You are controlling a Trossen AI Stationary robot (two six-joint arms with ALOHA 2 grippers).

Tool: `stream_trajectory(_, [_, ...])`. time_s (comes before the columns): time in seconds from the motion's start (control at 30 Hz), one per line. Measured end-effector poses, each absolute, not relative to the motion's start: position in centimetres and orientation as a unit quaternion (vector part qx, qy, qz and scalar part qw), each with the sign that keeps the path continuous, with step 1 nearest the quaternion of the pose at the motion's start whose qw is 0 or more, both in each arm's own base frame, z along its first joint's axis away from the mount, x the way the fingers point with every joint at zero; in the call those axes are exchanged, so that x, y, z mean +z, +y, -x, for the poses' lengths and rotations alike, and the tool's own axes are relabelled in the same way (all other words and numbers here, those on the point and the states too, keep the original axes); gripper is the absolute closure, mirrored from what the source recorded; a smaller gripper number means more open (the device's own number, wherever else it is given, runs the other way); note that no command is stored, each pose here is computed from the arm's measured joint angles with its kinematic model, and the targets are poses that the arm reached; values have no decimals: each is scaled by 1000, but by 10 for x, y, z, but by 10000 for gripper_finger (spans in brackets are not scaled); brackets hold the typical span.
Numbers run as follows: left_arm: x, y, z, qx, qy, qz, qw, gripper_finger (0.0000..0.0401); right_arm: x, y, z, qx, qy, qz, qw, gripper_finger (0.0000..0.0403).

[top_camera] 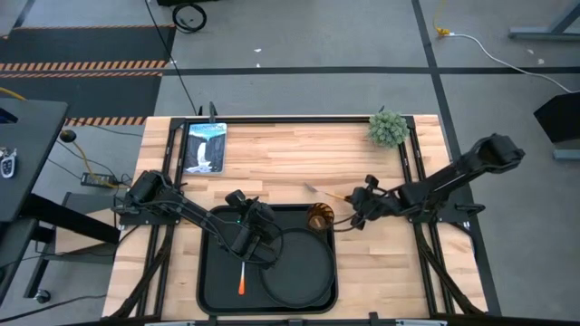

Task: Pick and place plate/cup/fork/spoon on tray
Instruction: Put the orange spoon on the black tray to the left of the black plate

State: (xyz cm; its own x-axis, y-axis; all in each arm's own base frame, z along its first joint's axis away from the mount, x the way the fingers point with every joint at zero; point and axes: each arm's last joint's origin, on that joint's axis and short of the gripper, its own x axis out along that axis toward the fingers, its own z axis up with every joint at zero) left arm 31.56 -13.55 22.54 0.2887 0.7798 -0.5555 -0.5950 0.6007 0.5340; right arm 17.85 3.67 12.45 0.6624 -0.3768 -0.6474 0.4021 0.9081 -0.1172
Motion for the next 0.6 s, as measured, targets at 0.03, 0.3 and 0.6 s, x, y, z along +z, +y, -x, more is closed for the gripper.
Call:
stream_trajectory(0.03, [225, -135, -316, 432, 411, -112, 795, 266, 126, 37, -178, -213, 349, -17, 912, 378])
stream_trajectory(0.3, [225, -136, -316, 433, 410, -112, 795, 266, 125, 31, -175, -226, 362, -14, 904, 398])
stream_trajectory(0.6, [225, -136, -316, 432, 410, -112, 795, 266, 127, 32, -184, -210, 340, -12, 917, 325])
